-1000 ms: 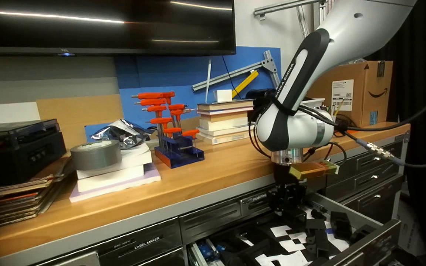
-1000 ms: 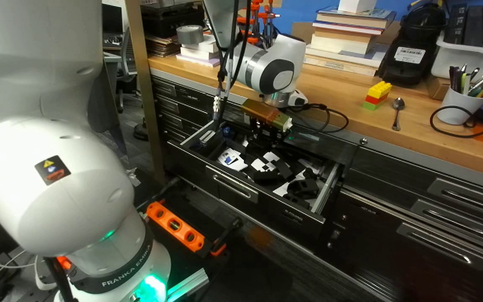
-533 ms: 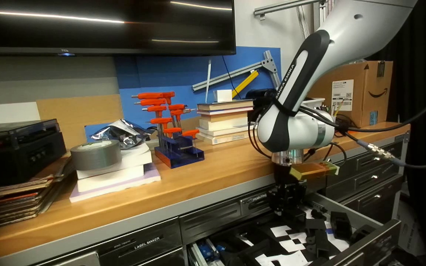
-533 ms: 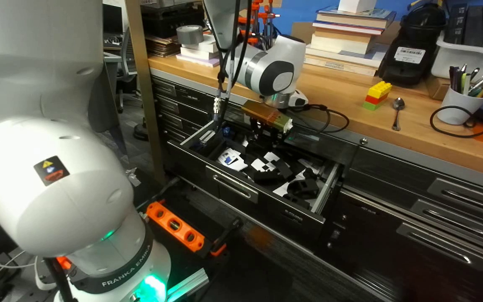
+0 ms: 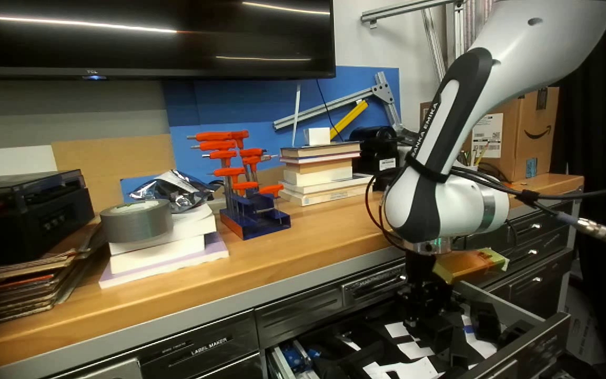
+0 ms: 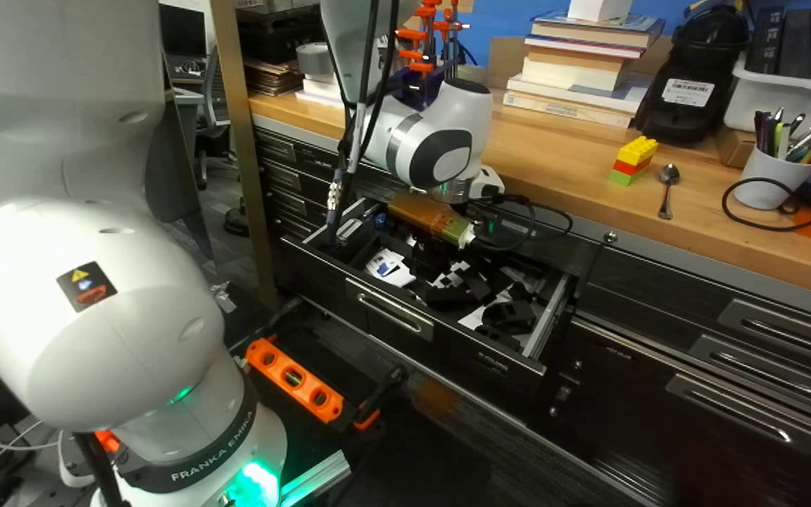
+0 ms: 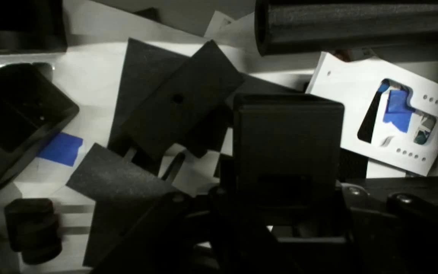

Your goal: Put the black object in the top drawer

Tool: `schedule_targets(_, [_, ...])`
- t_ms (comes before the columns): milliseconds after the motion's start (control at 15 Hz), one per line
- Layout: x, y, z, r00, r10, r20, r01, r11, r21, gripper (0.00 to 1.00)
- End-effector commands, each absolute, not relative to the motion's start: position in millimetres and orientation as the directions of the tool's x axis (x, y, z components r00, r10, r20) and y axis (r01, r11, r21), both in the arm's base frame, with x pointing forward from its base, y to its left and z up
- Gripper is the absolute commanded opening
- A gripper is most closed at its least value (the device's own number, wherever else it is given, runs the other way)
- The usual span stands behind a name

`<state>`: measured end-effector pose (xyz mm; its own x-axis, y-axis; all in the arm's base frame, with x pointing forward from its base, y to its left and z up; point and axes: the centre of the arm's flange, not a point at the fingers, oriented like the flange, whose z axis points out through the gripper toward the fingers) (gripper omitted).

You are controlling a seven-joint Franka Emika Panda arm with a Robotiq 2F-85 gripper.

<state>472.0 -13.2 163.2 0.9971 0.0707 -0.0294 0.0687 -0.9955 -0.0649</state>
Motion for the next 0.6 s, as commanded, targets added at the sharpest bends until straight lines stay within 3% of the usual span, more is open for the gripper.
schedule_targets(0, [464.7,-5.6,161.5,0.995,0.088,-0.041,0.085,-0.994,-0.072,0.31])
schedule_targets(533, [479.6,14.3,163.6,0.992,0.120,-0.044,0.115,-0.989,-0.093,0.31])
